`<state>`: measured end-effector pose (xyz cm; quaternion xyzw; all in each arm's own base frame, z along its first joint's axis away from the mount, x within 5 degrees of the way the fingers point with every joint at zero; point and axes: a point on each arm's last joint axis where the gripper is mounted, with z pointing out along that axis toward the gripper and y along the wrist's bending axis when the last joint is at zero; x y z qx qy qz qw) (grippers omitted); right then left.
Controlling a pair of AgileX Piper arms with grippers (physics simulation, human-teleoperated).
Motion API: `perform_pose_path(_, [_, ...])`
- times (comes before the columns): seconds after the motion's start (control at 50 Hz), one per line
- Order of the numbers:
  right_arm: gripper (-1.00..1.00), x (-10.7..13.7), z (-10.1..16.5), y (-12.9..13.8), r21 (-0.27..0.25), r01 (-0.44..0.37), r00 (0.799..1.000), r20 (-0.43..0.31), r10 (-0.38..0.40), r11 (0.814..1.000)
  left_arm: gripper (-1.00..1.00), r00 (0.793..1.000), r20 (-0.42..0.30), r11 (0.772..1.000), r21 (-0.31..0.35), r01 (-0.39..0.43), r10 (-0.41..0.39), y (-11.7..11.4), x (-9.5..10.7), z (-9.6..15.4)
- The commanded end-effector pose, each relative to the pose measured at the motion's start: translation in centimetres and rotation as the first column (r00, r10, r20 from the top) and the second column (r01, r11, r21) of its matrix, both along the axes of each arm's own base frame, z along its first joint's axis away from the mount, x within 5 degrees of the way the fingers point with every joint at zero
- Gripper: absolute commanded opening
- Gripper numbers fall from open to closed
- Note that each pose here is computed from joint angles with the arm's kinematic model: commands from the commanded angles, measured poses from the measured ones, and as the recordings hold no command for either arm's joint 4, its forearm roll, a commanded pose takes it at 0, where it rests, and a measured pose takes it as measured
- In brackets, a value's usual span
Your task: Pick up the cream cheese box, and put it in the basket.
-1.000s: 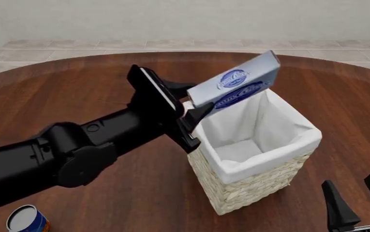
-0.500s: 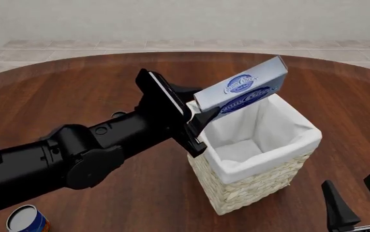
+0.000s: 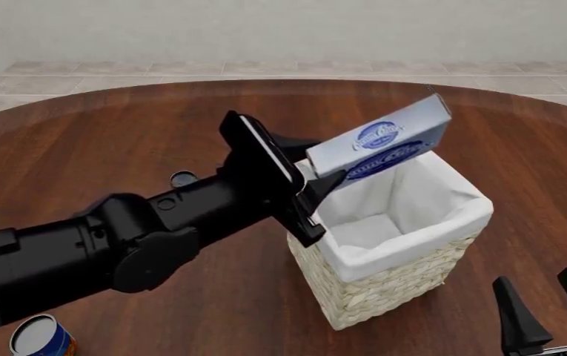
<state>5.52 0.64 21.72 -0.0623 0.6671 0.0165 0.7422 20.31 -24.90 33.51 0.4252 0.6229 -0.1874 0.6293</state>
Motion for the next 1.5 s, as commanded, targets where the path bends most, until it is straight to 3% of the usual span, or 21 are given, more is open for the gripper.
perform_pose_path(0.02, [1.0,0.0,0.1,0.0,0.003,0.002,1.0,0.002,-0.002,1.0,-1.0,1.0,0.011,1.0,-0.007,0.008,-0.008,-0.5,0.0,0.3])
perform_pose_path(1.5, [1.0,0.0,0.0,0.0,-0.013,-0.002,1.0,0.002,0.002,1.0,-1.0,0.999,-0.029,0.999,0.035,0.024,-0.023,-2.1,0.6,-2.1])
